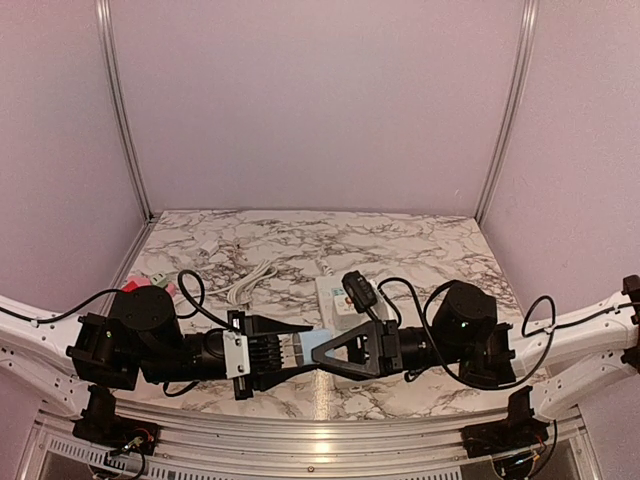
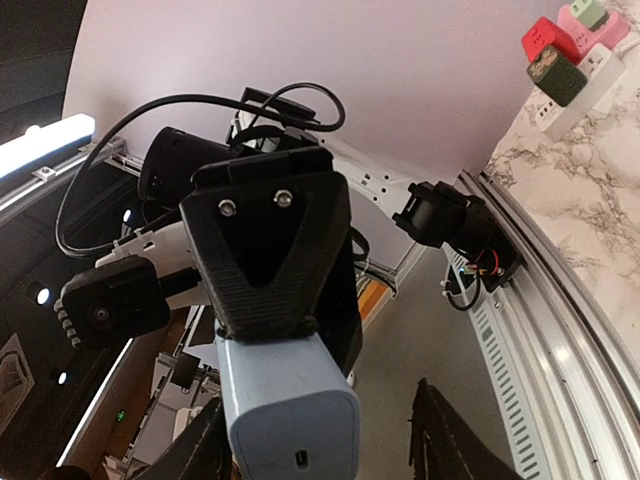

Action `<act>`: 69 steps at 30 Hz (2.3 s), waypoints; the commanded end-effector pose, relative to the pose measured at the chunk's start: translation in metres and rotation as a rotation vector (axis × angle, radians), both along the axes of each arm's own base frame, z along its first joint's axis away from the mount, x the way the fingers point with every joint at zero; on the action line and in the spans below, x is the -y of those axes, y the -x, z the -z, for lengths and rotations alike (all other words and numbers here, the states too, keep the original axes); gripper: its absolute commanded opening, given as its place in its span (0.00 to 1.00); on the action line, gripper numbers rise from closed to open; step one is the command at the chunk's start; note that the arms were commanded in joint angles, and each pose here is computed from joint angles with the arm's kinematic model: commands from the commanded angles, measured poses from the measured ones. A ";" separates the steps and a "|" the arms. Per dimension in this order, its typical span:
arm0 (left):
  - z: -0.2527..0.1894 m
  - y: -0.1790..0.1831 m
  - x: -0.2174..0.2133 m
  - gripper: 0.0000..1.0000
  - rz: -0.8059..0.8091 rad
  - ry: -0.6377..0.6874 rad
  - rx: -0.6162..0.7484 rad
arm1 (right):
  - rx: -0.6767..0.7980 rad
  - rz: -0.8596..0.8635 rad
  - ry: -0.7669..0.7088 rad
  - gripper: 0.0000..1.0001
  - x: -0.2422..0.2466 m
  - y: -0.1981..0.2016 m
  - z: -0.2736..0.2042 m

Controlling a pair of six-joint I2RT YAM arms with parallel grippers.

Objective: Insert the plug
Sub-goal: Pass from the left arm to the right, then insert the plug into the socket slot.

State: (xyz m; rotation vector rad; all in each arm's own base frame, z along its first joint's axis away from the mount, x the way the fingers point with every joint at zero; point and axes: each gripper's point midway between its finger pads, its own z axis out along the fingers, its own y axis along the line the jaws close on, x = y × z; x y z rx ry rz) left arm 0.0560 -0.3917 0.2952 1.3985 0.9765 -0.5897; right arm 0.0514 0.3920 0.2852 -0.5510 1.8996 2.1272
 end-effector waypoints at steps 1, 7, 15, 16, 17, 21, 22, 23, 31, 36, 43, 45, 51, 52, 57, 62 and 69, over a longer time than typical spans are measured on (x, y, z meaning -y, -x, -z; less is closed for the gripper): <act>-0.019 0.005 -0.005 0.00 0.021 0.072 0.028 | 0.004 -0.045 -0.128 0.53 0.001 0.005 -0.040; -0.015 0.006 -0.008 0.00 0.023 0.069 0.025 | 0.013 -0.053 -0.152 0.49 0.003 0.006 -0.046; -0.014 0.007 -0.008 0.00 0.030 0.066 0.030 | 0.000 -0.070 -0.154 0.43 -0.001 0.007 -0.044; -0.014 0.007 -0.007 0.00 0.033 0.067 0.029 | -0.004 -0.072 -0.159 0.42 -0.001 0.007 -0.044; -0.014 0.008 -0.007 0.00 0.037 0.066 0.029 | -0.009 -0.072 -0.164 0.42 -0.001 0.006 -0.045; -0.012 0.009 -0.006 0.00 0.046 0.062 0.028 | -0.019 -0.071 -0.175 0.42 -0.001 0.004 -0.047; -0.012 0.009 -0.006 0.00 0.046 0.061 0.027 | -0.018 -0.070 -0.176 0.42 -0.001 0.004 -0.047; -0.012 0.010 -0.007 0.00 0.048 0.061 0.027 | -0.018 -0.068 -0.176 0.41 -0.001 0.003 -0.047; -0.007 0.011 -0.006 0.00 0.055 0.053 0.017 | -0.032 -0.056 -0.155 0.27 -0.002 -0.001 -0.039; -0.006 0.009 -0.006 0.15 0.044 0.053 0.006 | -0.035 -0.065 -0.154 0.00 -0.003 0.000 -0.037; -0.012 -0.006 -0.012 0.87 -0.050 0.079 -0.031 | -0.022 -0.023 -0.109 0.00 0.002 -0.007 -0.033; -0.016 -0.010 -0.016 0.93 -0.075 0.095 -0.050 | -0.011 0.006 -0.086 0.00 0.005 -0.012 -0.033; -0.031 -0.029 -0.035 0.99 -0.206 0.177 -0.151 | 0.030 0.151 0.107 0.00 0.020 -0.035 -0.015; -0.033 -0.033 -0.039 0.99 -0.232 0.190 -0.165 | 0.034 0.181 0.151 0.00 0.024 -0.040 -0.011; -0.033 -0.050 -0.059 0.99 -0.351 0.221 -0.224 | 0.030 0.342 0.350 0.00 0.053 -0.063 0.015; -0.023 -0.056 -0.069 0.99 -0.398 0.219 -0.261 | 0.030 0.483 0.568 0.00 0.081 -0.081 0.048; -0.013 -0.062 -0.079 0.99 -0.447 0.220 -0.291 | 0.010 0.544 0.788 0.00 0.095 -0.091 0.093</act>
